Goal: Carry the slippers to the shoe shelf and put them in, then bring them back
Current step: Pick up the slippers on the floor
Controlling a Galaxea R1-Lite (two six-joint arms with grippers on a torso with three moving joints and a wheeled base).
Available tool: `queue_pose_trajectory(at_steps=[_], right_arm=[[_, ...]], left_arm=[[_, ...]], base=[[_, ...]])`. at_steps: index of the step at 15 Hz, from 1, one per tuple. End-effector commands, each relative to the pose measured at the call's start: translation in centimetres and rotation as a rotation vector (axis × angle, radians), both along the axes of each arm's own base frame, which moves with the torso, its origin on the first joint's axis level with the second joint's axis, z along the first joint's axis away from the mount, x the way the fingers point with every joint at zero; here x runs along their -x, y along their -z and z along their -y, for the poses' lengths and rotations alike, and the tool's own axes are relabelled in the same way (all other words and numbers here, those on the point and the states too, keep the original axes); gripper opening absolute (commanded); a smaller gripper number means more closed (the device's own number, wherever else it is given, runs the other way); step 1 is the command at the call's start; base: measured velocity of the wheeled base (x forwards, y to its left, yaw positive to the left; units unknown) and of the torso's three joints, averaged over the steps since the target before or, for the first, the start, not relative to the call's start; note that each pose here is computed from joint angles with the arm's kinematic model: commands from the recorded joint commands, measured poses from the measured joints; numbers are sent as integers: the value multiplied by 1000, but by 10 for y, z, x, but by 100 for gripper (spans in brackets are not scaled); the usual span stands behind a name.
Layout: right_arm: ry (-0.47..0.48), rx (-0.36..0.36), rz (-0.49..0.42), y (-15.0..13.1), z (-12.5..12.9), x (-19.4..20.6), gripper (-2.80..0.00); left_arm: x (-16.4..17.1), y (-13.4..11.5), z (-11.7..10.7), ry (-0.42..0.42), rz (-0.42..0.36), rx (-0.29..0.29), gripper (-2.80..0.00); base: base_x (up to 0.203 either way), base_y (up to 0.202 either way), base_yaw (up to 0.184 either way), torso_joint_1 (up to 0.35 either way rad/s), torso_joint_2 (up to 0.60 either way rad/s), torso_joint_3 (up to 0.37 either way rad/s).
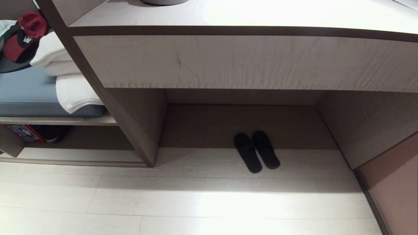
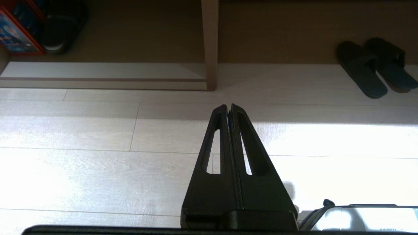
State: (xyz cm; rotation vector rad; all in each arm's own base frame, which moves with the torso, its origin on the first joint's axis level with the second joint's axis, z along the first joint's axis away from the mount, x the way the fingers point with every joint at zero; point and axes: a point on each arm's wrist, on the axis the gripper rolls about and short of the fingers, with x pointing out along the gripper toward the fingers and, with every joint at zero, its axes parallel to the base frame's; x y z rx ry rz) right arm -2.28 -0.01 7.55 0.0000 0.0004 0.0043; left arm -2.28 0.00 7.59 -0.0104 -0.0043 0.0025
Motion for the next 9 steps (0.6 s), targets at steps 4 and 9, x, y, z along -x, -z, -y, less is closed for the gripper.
queue_pose_trajectory(at_steps=[4, 9], right_arm=[[0, 0, 0, 0, 0, 0, -280], [0, 0, 0, 0, 0, 0, -280]], left_arm=[[0, 0, 0, -1, 0, 0, -280], [0, 0, 0, -1, 0, 0, -280]], base=[[0, 0, 0, 5, 4, -198], [0, 0, 0, 2, 2, -196]])
